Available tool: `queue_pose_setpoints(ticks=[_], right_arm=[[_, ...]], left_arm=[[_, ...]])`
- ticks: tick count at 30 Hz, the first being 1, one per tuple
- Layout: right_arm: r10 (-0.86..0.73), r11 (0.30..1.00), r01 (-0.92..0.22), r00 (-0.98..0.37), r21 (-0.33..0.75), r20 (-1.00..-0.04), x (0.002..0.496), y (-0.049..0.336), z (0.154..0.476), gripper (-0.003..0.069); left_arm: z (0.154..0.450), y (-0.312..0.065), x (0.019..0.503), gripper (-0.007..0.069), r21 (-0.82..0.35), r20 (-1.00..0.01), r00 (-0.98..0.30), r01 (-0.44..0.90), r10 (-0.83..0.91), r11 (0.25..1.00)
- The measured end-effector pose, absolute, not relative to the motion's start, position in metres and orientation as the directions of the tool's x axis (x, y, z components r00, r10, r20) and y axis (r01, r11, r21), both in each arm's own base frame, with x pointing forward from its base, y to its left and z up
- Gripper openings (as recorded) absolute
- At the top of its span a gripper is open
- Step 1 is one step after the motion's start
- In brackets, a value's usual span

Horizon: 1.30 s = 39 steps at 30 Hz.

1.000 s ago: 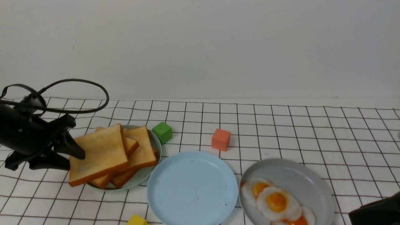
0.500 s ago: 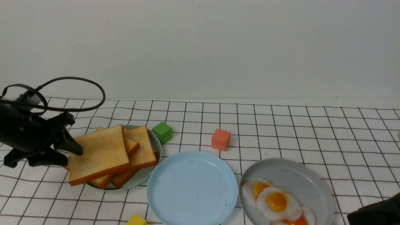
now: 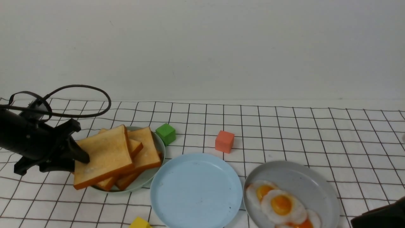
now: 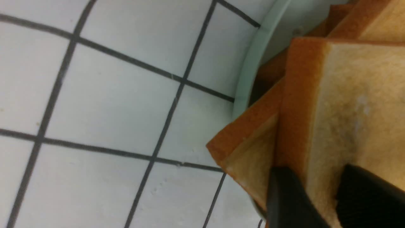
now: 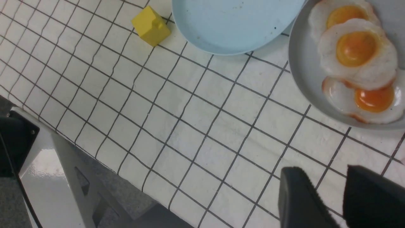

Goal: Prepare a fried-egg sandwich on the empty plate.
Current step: Use the left arm to grab a slice of bread, then use the left arm to put a slice of bread into the empty plate in the middle

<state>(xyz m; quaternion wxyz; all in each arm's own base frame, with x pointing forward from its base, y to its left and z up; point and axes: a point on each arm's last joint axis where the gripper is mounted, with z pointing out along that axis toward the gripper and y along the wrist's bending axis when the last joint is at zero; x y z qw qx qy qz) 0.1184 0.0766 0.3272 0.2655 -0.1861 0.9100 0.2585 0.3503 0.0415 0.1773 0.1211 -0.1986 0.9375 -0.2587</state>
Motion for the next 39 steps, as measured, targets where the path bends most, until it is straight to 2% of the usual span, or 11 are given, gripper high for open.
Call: queue_pose_setpoints(ticks=[4,6,9,14,16,19,25,29,32,36,39], right_arm=[[-0.202,0.796,-0.476,-0.792,0.375,-0.577,0.118,0.077,0.327,0.0241],[-0.202,0.796,-0.476,-0.792,0.375,-0.577,0.118,0.077,0.327,0.0241],[-0.201,0.796,-0.475,-0.792,0.375,-0.576,0.118,0.077,0.327,0.0241],[-0.202,0.795,-0.475,-0.794,0.376,-0.574,0.118,0.077,0.327,0.0241],[-0.202,0.795,-0.475,-0.794,0.376,-0.574,0.118,0.077,0.327,0.0241],[-0.202,0.795,-0.475,-0.794,0.376,-0.574,0.118,0.077,0.327,0.0241],[-0.196,0.796,-0.474,-0.79,0.376,-0.58,0.118,0.077,0.328,0.0241],[-0.187,0.798,-0.473,-0.784,0.374,-0.591,0.12,0.077,0.328,0.0241],[-0.187,0.798,-0.472,-0.784,0.374,-0.591,0.12,0.077,0.328,0.0241],[-0.16,0.804,-0.448,-0.796,0.391,-0.583,0.12,0.077,0.328,0.0242],[-0.136,0.819,-0.423,-0.799,0.387,-0.586,0.122,0.076,0.328,0.0257]], left_arm=[[0.178,0.04,0.349,0.0056,-0.541,-0.114,-0.898,-0.303,-0.425,0.785],[0.183,0.04,0.348,0.0029,-0.542,-0.126,-0.897,-0.295,-0.423,0.787],[0.195,0.039,0.346,0.0029,-0.543,-0.159,-0.895,-0.275,-0.418,0.794],[0.238,0.035,0.334,0.0029,-0.547,-0.278,-0.871,-0.203,-0.405,0.812],[0.245,0.032,0.331,0.0029,-0.549,-0.295,-0.87,-0.184,-0.395,0.815],[0.261,0.007,0.324,0.0029,-0.552,-0.327,-0.888,-0.098,-0.323,0.828],[0.238,-0.078,0.318,0.0029,-0.55,-0.311,-0.937,0.039,-0.162,0.834],[0.213,-0.114,0.325,0.0029,-0.536,-0.304,-0.938,0.022,-0.168,0.844],[0.2,-0.126,0.327,0.0031,-0.527,-0.292,-0.941,0.01,-0.17,0.85],[0.179,-0.136,0.329,0.0092,-0.511,-0.256,-0.953,-0.007,-0.16,0.86],[0.179,-0.135,0.329,0.0187,-0.507,-0.259,-0.953,-0.007,-0.16,0.862]])
